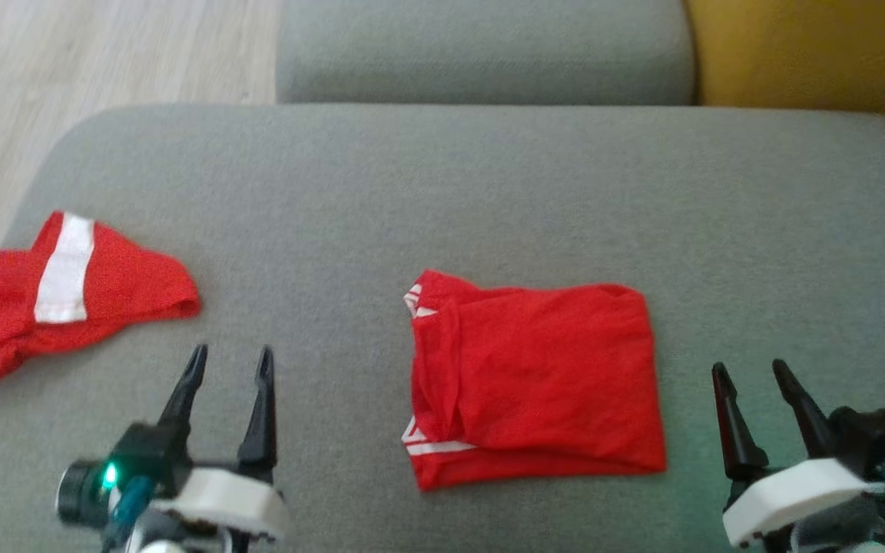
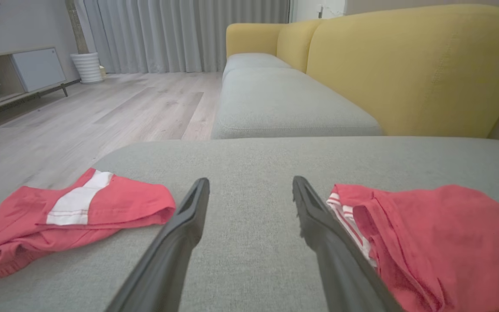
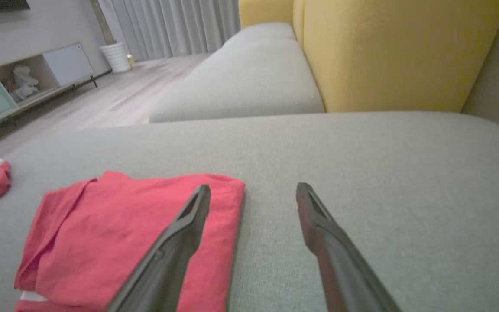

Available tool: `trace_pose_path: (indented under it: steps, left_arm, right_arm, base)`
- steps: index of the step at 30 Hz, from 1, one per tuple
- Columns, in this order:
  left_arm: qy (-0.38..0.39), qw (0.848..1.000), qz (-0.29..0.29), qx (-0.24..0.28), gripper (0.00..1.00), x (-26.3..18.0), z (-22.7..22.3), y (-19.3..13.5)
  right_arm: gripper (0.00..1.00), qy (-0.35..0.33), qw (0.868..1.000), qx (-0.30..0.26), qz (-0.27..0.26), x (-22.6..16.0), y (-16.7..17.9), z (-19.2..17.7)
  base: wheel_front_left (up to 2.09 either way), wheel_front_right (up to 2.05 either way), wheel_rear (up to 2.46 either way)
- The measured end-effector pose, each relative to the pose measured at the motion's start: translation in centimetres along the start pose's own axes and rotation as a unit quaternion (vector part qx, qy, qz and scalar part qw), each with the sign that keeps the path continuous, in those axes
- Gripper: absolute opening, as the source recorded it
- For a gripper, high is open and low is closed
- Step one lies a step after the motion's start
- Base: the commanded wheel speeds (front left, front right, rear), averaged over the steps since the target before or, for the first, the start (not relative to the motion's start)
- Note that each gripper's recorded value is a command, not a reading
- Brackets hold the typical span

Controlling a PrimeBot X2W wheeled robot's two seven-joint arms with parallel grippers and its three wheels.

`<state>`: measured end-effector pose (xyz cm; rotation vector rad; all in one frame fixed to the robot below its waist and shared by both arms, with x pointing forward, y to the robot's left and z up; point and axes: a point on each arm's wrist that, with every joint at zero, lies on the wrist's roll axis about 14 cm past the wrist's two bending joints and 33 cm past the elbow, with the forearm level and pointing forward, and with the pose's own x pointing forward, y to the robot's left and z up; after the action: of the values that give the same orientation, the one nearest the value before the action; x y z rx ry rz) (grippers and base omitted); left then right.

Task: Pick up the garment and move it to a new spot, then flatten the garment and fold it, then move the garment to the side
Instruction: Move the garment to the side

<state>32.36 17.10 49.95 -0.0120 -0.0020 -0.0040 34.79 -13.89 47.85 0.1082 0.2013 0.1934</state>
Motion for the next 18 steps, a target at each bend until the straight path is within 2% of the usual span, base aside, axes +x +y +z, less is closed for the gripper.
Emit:
trace_pose_path:
  steps: [8, 13, 16, 18]
  left_arm:
    - [-0.054, 0.998, 0.007, -0.014, 1.00, 3.1, 2.8, 0.1]
    - [-0.035, 0.999, 0.024, -0.013, 1.00, 3.1, 1.3, 1.0]
    - [-0.028, 0.999, 0.033, -0.012, 1.00, 3.4, 0.8, 1.4]
    - [-0.026, 0.999, 0.035, -0.010, 1.00, 3.6, 0.6, 1.6]
  right_arm:
    - [1.00, 0.077, 0.996, 0.008, 0.034, 5.4, 1.7, -4.6]
    - [1.00, 0.178, 0.982, 0.010, 0.054, 6.8, 3.1, -10.2]
    - [1.00, 0.200, 0.978, 0.012, 0.063, 7.3, 3.6, -11.4]
    - [0.39, 0.206, 0.976, 0.013, 0.066, 7.8, 3.9, -11.4]
  base:
    - [0.00, 0.00, 0.00]
    - [0.00, 0.00, 0.00]
    - [0.00, 0.00, 0.00]
    - [0.00, 0.00, 0.00]
